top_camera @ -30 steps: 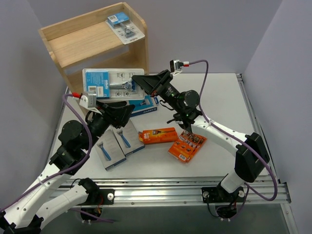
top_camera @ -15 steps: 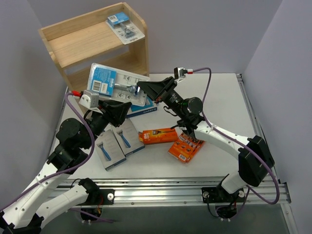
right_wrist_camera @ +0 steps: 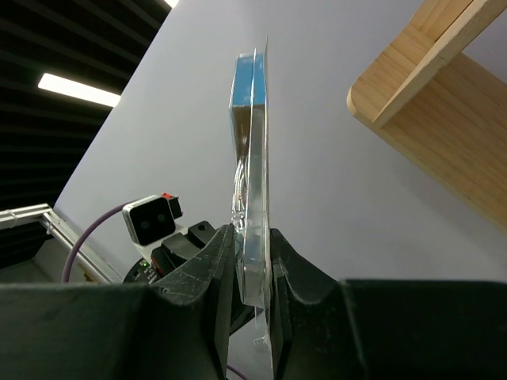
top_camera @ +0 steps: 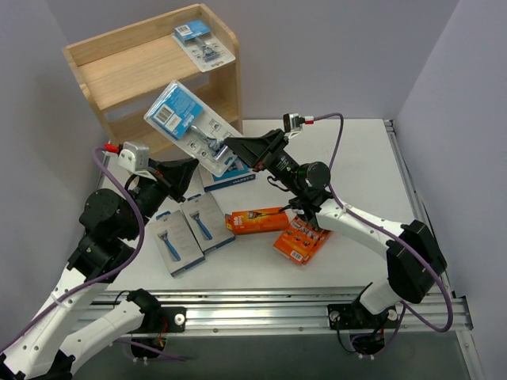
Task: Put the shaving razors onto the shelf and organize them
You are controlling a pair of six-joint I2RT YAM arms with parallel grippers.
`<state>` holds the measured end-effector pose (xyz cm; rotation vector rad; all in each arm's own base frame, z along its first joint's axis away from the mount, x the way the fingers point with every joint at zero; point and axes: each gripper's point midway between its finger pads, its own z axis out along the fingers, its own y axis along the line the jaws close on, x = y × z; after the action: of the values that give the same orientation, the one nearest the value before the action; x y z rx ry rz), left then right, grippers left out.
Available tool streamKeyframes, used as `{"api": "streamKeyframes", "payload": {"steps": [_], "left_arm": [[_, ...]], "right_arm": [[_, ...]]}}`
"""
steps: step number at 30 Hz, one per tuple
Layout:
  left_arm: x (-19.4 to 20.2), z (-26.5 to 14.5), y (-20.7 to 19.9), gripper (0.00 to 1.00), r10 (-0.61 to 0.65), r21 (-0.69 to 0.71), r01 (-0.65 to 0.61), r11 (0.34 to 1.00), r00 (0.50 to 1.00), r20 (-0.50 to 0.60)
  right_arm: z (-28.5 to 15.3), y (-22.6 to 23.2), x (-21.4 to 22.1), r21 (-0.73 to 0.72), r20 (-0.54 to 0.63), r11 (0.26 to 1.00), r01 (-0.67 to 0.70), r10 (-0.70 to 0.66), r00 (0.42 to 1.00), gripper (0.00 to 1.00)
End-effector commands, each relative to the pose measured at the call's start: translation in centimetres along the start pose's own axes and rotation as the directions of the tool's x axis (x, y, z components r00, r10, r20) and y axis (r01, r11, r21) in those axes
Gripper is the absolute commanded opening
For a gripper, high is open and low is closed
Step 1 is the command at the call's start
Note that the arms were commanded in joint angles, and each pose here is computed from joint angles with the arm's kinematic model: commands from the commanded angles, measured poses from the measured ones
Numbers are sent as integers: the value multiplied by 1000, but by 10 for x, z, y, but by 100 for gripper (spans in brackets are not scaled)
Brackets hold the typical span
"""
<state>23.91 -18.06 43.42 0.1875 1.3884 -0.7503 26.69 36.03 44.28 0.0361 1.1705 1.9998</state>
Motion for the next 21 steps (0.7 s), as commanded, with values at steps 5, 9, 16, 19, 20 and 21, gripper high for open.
{"api": "streamKeyframes", "payload": {"steps": [5, 9, 16, 19, 20, 21], "left_arm": [[-81, -7, -27, 2, -66, 103, 42, 994, 969, 240], [-79, -4, -28, 2, -115, 119, 88, 989, 965, 237], [-65, 3, -19, 2, -116, 83, 101, 991, 972, 205], [-61, 1, -11, 18, -99, 41, 93, 995, 977, 187], [-61, -1, -10, 26, -94, 33, 89, 995, 978, 186], [-66, -4, -10, 33, -81, 28, 77, 997, 977, 197]], "right_arm": [[-34, 90, 33, -419, -87, 900, 118, -169, 982, 17], [-34, 87, 36, -423, -101, 899, 112, -170, 980, 19], [-39, 89, 38, -446, -102, 890, 94, -154, 983, 0], [-40, 89, 36, -445, -89, 891, 96, -151, 985, 0], [-41, 88, 36, -440, -85, 893, 98, -150, 985, 0], [-41, 86, 35, -433, -82, 896, 100, -149, 985, 0]]}}
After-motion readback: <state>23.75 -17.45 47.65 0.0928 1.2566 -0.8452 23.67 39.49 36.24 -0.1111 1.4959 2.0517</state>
